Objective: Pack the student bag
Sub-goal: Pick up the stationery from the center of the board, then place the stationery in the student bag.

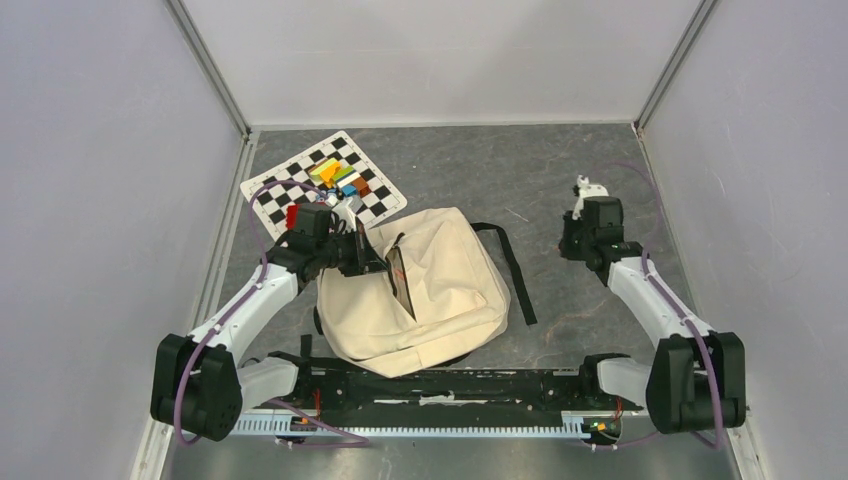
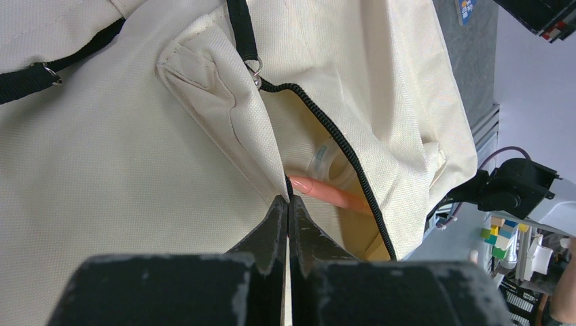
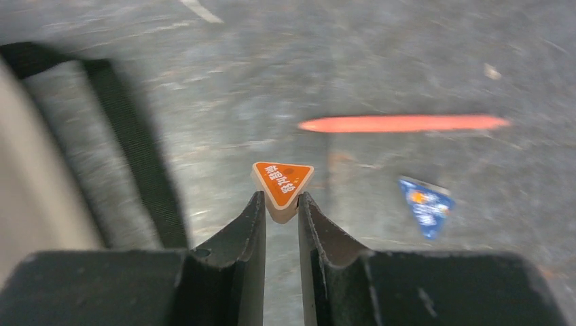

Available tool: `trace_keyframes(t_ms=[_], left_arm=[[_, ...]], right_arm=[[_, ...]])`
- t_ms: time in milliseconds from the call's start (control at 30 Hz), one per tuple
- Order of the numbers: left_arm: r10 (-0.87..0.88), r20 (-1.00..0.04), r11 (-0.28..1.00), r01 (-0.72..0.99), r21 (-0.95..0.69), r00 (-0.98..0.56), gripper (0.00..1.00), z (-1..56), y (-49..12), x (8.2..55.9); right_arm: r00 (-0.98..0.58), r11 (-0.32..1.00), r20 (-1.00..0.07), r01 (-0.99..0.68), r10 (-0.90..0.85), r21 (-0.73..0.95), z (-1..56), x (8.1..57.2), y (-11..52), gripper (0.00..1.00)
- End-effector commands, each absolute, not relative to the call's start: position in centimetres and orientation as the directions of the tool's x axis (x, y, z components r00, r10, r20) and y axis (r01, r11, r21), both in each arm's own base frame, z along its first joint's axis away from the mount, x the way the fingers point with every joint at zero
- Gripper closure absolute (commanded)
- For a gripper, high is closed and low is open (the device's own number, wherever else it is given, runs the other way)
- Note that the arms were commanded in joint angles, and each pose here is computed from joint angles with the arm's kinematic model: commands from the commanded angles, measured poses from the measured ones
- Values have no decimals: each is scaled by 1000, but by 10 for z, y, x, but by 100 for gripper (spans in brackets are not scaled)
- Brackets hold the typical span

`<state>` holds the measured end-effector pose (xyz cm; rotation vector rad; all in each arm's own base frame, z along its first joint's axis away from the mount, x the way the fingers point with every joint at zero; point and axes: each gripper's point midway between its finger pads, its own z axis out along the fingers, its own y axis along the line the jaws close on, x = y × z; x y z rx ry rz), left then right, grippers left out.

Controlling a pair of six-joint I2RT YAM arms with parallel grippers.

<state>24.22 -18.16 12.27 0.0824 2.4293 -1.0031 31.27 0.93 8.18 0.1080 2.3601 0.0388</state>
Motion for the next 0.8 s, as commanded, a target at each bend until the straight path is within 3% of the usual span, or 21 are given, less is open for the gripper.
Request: trace_keyframes(t_ms=[0, 300, 467, 767], left_arm=[[-117, -544, 706, 315, -634, -831, 98, 143, -184, 253], [-118, -547, 710, 314, -630, -829, 98, 143, -184, 253], [-118, -548, 712, 314, -628, -828, 98, 143, -183, 254], [-118, -548, 718, 310, -623, -828, 98, 142, -182, 254]], right_arm=[[-612, 986, -790, -113, 25, 119, 148, 325, 75, 100], [-469, 915, -881, -380, -64, 136, 236, 310, 185, 100], [-413, 789, -893, -603, -179, 121, 248, 282, 269, 100], [-252, 555, -883, -832, -396, -12, 243, 227, 377, 100]])
